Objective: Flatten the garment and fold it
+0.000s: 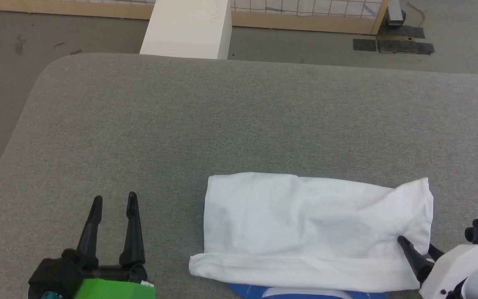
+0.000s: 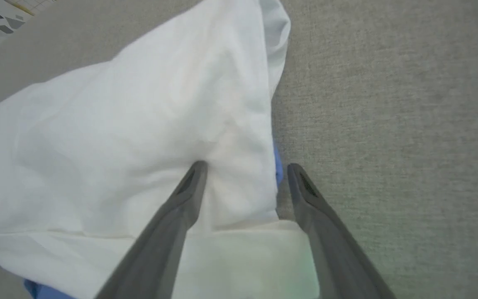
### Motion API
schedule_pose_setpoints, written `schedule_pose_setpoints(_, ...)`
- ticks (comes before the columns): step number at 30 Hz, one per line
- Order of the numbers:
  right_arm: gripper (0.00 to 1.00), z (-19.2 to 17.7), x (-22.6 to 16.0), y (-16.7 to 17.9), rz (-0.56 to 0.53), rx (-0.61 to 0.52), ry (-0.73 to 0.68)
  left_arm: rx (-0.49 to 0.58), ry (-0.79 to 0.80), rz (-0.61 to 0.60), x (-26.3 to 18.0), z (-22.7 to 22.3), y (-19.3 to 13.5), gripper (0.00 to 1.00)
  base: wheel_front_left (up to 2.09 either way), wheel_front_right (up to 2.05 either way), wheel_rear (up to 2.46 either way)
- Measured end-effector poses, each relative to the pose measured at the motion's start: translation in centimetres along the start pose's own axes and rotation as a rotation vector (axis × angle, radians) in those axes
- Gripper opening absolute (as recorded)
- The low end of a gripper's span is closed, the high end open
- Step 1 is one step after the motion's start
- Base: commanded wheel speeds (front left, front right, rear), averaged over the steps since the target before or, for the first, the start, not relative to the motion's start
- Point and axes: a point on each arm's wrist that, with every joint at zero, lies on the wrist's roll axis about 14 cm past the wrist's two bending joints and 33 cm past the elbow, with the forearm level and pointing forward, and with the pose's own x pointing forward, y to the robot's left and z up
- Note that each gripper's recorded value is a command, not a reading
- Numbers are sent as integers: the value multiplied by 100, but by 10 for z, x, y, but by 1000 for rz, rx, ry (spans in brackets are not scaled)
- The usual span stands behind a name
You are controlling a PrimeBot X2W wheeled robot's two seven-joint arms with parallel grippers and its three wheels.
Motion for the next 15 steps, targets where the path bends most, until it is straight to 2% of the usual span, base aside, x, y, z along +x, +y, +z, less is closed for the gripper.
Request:
schedule_pose_setpoints(13,100,-17,29,8,37,68,94,-3,33,12,-10,-11,9,100,0,0,0)
schedule_pose_setpoints(14,56,-18,32,8,35,72,100,-3,35,12,-10,-12,9,100,0,0,0)
schedule_pose_setpoints(15,28,-18,33,6,30,81,100,-3,36,10,-11,-12,9,100,0,0,0)
